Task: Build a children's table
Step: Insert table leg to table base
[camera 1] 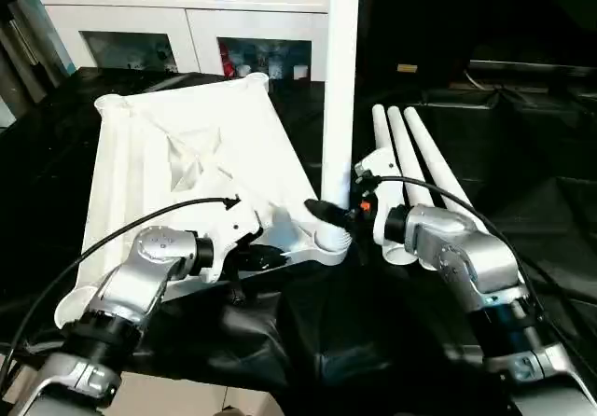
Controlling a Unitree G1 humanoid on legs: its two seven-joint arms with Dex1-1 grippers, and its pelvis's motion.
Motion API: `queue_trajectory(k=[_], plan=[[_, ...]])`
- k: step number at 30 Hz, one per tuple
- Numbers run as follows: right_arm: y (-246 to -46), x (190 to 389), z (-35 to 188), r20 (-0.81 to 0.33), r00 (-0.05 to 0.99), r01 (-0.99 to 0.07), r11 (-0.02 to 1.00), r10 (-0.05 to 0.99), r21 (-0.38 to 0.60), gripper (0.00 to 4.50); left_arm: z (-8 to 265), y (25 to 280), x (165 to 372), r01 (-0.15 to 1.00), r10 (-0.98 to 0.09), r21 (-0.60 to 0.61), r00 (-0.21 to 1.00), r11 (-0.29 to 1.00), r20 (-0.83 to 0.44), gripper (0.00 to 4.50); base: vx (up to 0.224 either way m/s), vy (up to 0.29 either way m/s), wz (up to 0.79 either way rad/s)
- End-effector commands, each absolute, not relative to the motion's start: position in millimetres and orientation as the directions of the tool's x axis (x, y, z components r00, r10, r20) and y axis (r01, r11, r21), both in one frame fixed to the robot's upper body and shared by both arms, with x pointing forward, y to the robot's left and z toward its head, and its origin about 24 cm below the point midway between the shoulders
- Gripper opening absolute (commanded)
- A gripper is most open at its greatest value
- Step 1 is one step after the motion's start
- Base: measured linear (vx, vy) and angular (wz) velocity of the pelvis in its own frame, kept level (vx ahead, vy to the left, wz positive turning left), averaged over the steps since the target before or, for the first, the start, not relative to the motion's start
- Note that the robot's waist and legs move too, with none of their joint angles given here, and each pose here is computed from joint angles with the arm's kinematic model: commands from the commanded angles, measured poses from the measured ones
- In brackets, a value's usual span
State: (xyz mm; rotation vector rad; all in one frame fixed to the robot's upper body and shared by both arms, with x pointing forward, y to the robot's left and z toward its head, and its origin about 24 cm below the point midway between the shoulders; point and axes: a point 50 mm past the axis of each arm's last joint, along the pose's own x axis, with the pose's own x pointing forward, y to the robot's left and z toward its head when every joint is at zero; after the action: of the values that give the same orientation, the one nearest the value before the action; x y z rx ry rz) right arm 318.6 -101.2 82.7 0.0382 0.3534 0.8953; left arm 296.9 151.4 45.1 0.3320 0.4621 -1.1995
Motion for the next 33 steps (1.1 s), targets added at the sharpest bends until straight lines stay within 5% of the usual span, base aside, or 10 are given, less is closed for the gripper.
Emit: queue_trajectory(k=[1,12,19,33], plan=[[-95.6,322.2,87.4,-0.269,0.561,-0.777,0.610,0.783,0.154,1.91,26.5,159.8,290.9,0.934,-0.768,-0.054,0.256,0.354,-0.587,0.00,0.000,0.000,0.00],[-95.9,323.5,73.6,-0.267,0.565,-0.759,0.619,0.781,0.203,1.91,24.3,160.0,294.6,0.934,-0.774,-0.055,0.258,0.353,-0.579,0.00,0.000,0.000,0.00],[-110.8,318.0,56.7,-0.192,0.625,-0.690,0.651,0.757,0.316,1.91,26.3,159.5,299.6,0.920,-0.773,-0.033,0.309,0.391,-0.555,0.00,0.000,0.000,0.00],[-129.4,297.2,6.1,-0.143,0.762,-0.535,0.739,0.631,0.410,1.91,61.6,144.8,312.1,0.907,-0.780,0.033,0.380,0.420,-0.497,0.00,0.000,0.000,0.00]])
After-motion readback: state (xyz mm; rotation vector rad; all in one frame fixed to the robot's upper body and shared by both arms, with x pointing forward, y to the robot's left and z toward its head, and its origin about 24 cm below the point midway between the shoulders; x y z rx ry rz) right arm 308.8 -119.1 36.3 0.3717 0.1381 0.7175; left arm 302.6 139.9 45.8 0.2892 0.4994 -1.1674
